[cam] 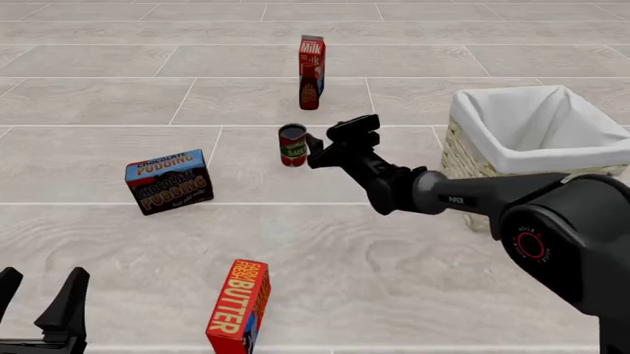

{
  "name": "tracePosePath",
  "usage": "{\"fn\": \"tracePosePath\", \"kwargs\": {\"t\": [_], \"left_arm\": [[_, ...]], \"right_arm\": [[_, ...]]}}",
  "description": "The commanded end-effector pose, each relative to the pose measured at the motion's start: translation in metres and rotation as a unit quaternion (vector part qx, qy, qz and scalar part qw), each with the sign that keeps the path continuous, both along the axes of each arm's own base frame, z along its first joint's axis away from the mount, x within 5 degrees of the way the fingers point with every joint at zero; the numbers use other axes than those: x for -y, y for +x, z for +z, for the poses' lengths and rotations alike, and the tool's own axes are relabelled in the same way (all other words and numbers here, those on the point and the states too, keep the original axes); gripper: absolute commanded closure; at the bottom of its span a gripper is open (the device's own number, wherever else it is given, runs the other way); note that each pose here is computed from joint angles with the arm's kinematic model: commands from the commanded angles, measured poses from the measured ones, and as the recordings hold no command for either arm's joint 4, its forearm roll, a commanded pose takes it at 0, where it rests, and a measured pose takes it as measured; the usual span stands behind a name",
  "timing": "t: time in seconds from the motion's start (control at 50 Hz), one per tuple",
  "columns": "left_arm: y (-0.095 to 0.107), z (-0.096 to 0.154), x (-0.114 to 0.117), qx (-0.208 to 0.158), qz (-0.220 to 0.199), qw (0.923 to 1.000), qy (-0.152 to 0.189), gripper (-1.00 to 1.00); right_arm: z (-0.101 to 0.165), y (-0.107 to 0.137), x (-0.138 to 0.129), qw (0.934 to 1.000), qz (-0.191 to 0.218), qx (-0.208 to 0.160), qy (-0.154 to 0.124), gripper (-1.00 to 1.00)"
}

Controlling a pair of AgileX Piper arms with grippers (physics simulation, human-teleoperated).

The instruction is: Pick the tomato sauce and place it in the basket.

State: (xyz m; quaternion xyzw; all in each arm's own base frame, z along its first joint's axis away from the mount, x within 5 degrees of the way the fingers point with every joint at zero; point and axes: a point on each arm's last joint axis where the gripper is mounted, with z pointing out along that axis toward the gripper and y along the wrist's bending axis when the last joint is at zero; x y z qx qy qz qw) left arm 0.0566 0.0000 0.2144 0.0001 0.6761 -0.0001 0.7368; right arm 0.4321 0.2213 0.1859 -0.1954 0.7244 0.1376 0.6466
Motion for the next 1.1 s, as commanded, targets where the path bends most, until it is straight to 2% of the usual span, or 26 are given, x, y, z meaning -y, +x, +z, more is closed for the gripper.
{"fn": "tracePosePath", "kwargs": {"t": [0.02,0.62,1.1], "left_arm": [[0.000,0.000,0.000,0.000,0.000,1.0000,0.000,-1.00],[0.000,0.000,0.000,0.000,0.000,1.0000,0.000,-1.00],[0.000,0.000,0.000,0.000,0.000,1.0000,0.000,-1.00]], "right_arm": [[-0.005,0.006,-0.007,1.0000,0.003,-0.002,0.001,-1.00],[-0.013,0.029,-0.009,1.0000,-0.004,-0.004,-0.005,-1.00],[-0.013,0.038,-0.026,1.0000,0.006,-0.006,-0.004,-1.00]]}}
